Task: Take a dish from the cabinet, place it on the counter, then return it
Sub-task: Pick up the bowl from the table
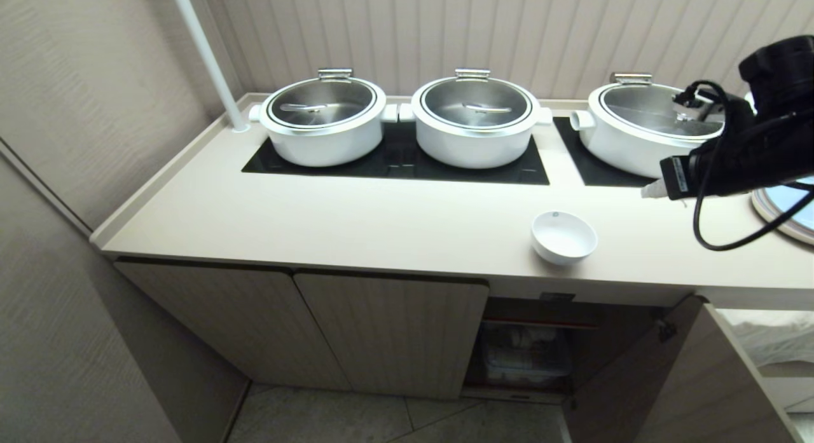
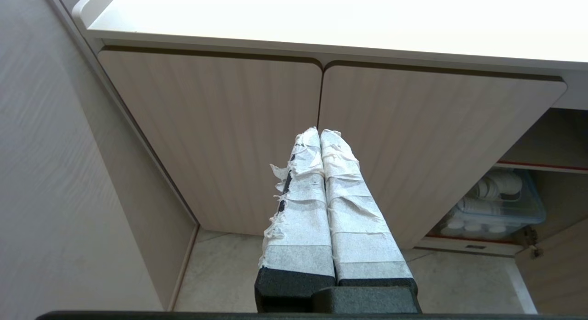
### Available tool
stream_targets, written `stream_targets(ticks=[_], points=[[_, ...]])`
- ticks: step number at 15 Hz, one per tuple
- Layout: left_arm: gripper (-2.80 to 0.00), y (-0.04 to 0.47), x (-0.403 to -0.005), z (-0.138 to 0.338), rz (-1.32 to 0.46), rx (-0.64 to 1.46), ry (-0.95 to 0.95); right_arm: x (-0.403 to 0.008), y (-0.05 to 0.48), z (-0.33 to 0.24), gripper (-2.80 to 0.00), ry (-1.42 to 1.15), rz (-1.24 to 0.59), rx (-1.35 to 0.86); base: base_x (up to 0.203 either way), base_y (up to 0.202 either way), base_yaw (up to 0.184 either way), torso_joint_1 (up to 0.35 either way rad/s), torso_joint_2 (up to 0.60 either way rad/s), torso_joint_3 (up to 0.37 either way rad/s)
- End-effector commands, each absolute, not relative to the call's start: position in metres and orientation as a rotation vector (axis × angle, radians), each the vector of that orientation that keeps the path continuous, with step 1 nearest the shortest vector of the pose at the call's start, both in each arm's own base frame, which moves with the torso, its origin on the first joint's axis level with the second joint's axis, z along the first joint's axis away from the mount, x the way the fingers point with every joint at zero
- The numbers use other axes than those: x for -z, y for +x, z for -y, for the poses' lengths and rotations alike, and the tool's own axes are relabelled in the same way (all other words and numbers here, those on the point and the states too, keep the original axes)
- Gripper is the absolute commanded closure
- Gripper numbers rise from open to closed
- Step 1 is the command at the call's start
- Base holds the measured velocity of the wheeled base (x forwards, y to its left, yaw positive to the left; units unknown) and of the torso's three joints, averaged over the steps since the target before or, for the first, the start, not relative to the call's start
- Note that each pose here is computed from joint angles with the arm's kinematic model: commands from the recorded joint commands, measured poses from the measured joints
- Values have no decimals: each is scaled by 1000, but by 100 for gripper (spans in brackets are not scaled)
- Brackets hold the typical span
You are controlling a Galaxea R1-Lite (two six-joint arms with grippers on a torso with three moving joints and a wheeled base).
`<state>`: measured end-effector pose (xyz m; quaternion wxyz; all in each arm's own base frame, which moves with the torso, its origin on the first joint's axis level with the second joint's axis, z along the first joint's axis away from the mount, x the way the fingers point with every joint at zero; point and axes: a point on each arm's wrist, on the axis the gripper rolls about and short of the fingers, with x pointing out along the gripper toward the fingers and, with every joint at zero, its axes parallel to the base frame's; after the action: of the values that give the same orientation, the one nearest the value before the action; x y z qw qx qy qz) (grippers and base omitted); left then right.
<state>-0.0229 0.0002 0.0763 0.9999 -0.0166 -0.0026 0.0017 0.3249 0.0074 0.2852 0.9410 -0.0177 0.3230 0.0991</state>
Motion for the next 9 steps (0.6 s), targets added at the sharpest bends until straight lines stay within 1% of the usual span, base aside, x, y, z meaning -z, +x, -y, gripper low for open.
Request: stream_targets(ticks=[1, 9], points=[[0, -23, -76, 0, 6, -5, -34, -266, 353, -6, 0, 12, -749, -184, 0, 0, 0, 0, 0, 0], [0, -23, -76, 0, 5, -5, -34, -254, 350, -7, 0, 32, -864, -182, 0, 0, 0, 0, 0, 0]])
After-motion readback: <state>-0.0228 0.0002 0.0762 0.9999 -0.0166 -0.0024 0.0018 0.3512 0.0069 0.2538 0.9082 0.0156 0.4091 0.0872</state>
